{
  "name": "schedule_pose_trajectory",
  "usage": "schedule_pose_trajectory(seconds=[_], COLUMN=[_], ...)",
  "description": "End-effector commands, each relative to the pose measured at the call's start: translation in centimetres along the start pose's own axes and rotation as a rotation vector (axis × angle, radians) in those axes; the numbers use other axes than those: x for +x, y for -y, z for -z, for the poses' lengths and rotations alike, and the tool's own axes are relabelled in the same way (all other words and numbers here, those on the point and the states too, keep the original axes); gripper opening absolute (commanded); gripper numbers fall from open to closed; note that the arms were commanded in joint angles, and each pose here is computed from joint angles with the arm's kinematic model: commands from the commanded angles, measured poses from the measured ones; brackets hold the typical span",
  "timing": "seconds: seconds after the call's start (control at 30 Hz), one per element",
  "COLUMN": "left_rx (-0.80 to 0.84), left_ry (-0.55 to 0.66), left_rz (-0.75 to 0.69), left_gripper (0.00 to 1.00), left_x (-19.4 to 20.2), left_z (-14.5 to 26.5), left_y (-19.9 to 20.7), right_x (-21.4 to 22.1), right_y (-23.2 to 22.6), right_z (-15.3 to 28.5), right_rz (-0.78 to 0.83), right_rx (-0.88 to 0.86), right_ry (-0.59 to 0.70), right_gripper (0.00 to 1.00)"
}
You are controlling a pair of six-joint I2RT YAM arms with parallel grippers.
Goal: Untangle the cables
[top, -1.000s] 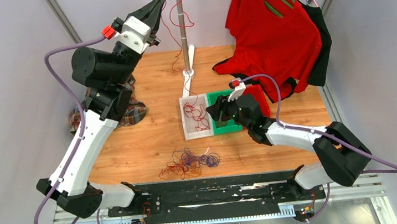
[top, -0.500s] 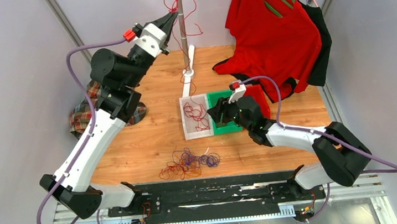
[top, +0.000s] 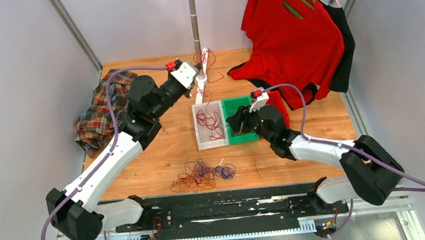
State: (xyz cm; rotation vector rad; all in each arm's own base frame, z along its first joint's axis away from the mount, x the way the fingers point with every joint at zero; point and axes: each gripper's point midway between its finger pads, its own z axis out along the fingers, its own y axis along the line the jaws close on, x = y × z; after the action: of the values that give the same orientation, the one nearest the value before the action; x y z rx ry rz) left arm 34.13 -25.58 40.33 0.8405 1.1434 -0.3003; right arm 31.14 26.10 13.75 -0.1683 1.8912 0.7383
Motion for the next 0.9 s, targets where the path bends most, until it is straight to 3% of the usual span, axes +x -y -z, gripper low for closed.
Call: schedule_pose_trajectory(seconds=[0.0,0.27,0.53,0.67,0.87], left_rx=[0.008,0.123,0.238,0.373,0.405], left_ry=[-0.05,-0.181,-0.27,-0.243,-0.194], left_rz=[0.078,0.213,0.284,0.289,0.301], left_gripper=[0.0,0.0,0.0,0.0,0.0], left_x=[1.4,5.9,9.2,8.4,4.8], left_z=[2.0,3.9,3.3,4.5,5.8], left_y=[1.4,5.5,8.6,11.1,10.8], right_x=[-1.3,-1.3,-2.0,-2.1,-1.9], right_y=[1.2,2.1,3.5,4.1,4.1], right_z=[0.5,0.5,0.8,0.9,0.5], right_rz=[-0.007,-0.016,-0.022,-0.03,-0.046], right_rx=[0.037,0.057,0.086,0.092,0.09], right_ry=[0.051,0.047,0.062,0.061,0.047], right_gripper=[0.55,0.55,0.55,0.55,0.55])
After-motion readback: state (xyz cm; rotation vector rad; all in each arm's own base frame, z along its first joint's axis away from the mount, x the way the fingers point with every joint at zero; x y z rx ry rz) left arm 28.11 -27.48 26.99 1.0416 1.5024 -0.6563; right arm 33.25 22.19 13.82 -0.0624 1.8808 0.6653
